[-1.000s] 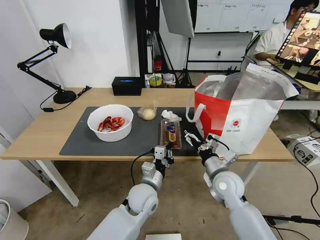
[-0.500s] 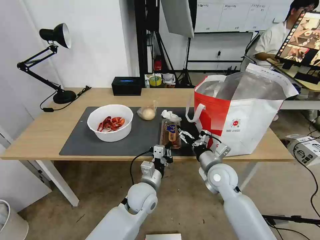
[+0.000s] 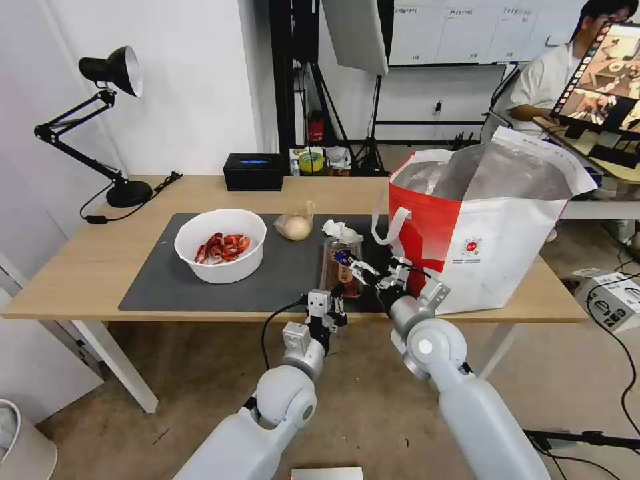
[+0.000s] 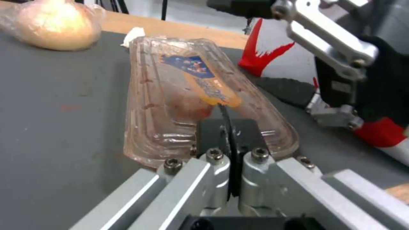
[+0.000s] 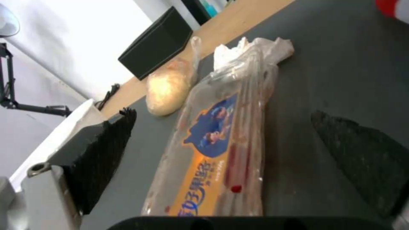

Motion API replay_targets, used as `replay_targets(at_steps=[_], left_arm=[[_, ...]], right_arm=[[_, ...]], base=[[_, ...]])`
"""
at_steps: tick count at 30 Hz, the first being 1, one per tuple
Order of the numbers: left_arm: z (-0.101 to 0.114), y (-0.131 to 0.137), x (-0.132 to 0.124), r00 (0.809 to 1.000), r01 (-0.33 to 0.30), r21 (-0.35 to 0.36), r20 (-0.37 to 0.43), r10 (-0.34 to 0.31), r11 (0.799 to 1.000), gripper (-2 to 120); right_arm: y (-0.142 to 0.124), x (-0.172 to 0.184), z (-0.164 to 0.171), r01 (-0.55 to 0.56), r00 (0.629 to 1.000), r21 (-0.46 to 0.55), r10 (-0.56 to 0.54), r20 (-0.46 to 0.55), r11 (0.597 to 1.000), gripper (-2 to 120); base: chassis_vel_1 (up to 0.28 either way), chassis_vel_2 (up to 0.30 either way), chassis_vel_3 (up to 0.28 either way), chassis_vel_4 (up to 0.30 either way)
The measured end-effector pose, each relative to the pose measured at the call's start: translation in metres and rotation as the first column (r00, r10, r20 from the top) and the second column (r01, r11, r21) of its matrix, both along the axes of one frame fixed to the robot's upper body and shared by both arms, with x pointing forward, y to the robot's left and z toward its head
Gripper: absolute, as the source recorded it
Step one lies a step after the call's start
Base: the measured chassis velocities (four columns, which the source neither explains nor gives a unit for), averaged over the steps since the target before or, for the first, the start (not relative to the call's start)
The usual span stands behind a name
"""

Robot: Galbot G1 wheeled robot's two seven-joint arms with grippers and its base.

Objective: Pick up the trash from the table and place it into the takeout bag.

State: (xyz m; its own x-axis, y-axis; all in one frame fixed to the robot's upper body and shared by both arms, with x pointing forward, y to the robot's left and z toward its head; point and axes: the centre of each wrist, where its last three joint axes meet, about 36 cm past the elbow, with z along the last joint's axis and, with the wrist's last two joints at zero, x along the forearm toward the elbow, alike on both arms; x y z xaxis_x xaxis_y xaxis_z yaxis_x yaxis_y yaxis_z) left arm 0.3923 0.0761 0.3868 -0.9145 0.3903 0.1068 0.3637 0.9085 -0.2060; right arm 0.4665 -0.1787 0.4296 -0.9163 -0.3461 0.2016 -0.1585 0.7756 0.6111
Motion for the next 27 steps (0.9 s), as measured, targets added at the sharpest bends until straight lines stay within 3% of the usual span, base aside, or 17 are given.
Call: replay_targets(at_steps=[20,25,27], left_arm=[[-0.002,-0.002,0.0,1.0,-0.003,-0.001,-0.004,0.003,1.0,0],[-0.002,-0.001,0.0,1.0,-0.003,0.001,-0.003,0.003,1.0,0],[-0.002,0.0,0.0,1.0,-0.003,0.001,-0.002,0.003,1.0,0]], right_arm=[[0.011,0.008,-0.008,-0.013,1.0,-0.008,0.013,-0.029,1.0,100],[0.011,0.009,-0.009,-0.012,0.999,-0.009,0.011,-0.034,1.0,92],[0.011,0.01,-0.01,-0.009,0.999,-0.011,0.009,-0.04,1.0,82]], base=[[0.0,0.0,0.0,0.0],[0.0,0.0,0.0,0.0],[0.0,0.0,0.0,0.0]])
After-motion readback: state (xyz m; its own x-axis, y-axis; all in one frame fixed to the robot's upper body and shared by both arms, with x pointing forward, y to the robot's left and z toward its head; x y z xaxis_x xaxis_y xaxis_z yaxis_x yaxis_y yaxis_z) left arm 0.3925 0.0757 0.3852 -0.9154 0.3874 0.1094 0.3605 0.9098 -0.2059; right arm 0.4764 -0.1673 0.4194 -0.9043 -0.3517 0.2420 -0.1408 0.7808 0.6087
